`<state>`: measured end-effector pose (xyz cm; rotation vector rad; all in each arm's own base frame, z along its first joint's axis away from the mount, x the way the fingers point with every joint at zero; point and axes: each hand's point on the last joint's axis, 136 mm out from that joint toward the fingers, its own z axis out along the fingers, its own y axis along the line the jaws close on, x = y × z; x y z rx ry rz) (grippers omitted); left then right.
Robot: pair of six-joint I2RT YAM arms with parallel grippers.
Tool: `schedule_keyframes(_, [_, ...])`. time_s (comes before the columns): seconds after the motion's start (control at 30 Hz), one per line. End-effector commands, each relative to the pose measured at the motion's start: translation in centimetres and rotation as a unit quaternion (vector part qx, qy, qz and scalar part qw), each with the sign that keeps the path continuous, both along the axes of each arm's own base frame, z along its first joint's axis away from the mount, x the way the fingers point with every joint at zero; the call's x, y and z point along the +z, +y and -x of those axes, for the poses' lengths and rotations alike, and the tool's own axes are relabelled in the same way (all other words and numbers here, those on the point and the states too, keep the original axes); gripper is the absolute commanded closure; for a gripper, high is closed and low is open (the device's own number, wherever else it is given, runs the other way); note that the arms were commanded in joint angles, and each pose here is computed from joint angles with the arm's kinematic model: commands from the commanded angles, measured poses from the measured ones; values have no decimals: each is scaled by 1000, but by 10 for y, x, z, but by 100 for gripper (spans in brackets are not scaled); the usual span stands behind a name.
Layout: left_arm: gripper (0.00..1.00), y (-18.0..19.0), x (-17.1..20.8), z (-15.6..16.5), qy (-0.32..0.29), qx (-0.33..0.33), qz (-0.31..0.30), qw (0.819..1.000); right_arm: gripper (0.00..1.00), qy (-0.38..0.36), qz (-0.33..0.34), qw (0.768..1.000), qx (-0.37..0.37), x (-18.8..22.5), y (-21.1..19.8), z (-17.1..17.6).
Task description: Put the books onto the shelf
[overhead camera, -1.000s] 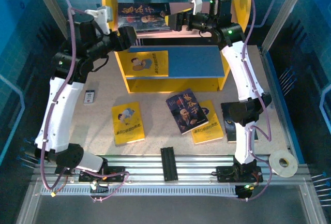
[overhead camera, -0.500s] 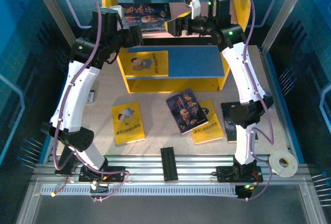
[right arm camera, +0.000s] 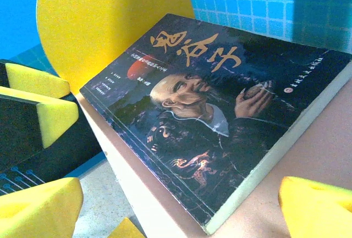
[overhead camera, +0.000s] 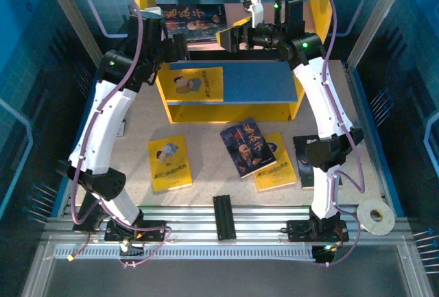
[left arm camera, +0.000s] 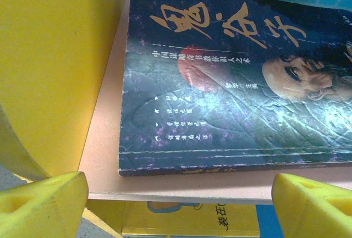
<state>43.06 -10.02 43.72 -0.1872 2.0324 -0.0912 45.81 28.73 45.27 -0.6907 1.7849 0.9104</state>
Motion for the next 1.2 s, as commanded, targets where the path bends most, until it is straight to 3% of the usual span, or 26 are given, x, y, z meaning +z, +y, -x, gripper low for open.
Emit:
schedule_keyframes(0.0, [11, -2, 3, -10, -14, 5, -13, 1000, 7, 58, 8, 998, 20, -22, 6, 13])
schedule_keyframes(1.17, [6, -7, -5, -44, -45, 35, -18, 998, 6, 77, -18, 995, 56, -16, 8, 24])
